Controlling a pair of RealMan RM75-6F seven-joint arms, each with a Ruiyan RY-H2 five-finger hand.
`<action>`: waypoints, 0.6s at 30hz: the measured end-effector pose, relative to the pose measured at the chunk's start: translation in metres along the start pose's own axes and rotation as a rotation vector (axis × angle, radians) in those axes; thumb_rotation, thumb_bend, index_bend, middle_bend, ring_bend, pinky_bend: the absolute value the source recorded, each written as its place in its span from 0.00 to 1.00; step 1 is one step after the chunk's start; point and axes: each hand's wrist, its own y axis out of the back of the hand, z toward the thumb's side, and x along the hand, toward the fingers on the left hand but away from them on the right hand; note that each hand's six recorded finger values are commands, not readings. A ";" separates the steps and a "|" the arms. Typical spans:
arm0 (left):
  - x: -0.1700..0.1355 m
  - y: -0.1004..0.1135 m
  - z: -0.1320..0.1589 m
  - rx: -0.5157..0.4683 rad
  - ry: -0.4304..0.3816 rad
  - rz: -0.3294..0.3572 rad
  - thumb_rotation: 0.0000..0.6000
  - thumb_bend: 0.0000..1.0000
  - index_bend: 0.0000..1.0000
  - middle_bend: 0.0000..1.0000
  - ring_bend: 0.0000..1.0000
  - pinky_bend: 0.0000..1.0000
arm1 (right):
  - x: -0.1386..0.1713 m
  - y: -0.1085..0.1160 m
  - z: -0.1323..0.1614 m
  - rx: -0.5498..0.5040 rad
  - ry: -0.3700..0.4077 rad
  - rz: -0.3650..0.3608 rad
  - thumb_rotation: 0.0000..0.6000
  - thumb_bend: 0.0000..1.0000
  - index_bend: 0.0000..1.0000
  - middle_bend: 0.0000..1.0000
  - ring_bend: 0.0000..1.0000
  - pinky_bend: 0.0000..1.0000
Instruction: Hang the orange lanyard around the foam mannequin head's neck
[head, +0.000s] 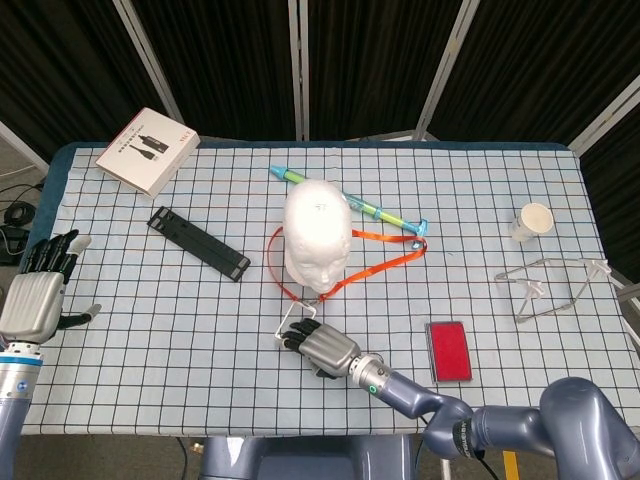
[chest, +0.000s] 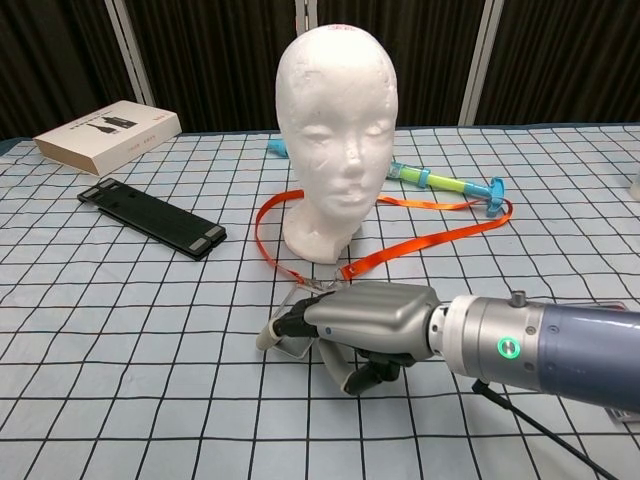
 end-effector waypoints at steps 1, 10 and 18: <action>0.000 0.000 0.000 -0.001 0.001 0.000 1.00 0.20 0.00 0.00 0.00 0.00 | 0.002 0.000 0.000 0.005 0.003 0.005 1.00 1.00 0.17 0.14 0.08 0.12; 0.000 0.000 0.000 -0.002 -0.001 -0.002 1.00 0.20 0.00 0.00 0.00 0.00 | 0.025 -0.007 -0.001 0.051 0.030 0.067 1.00 1.00 0.18 0.15 0.08 0.12; -0.001 -0.002 0.002 0.004 -0.004 -0.006 1.00 0.20 0.00 0.00 0.00 0.00 | 0.050 -0.015 0.002 0.086 0.071 0.133 1.00 1.00 0.18 0.15 0.08 0.13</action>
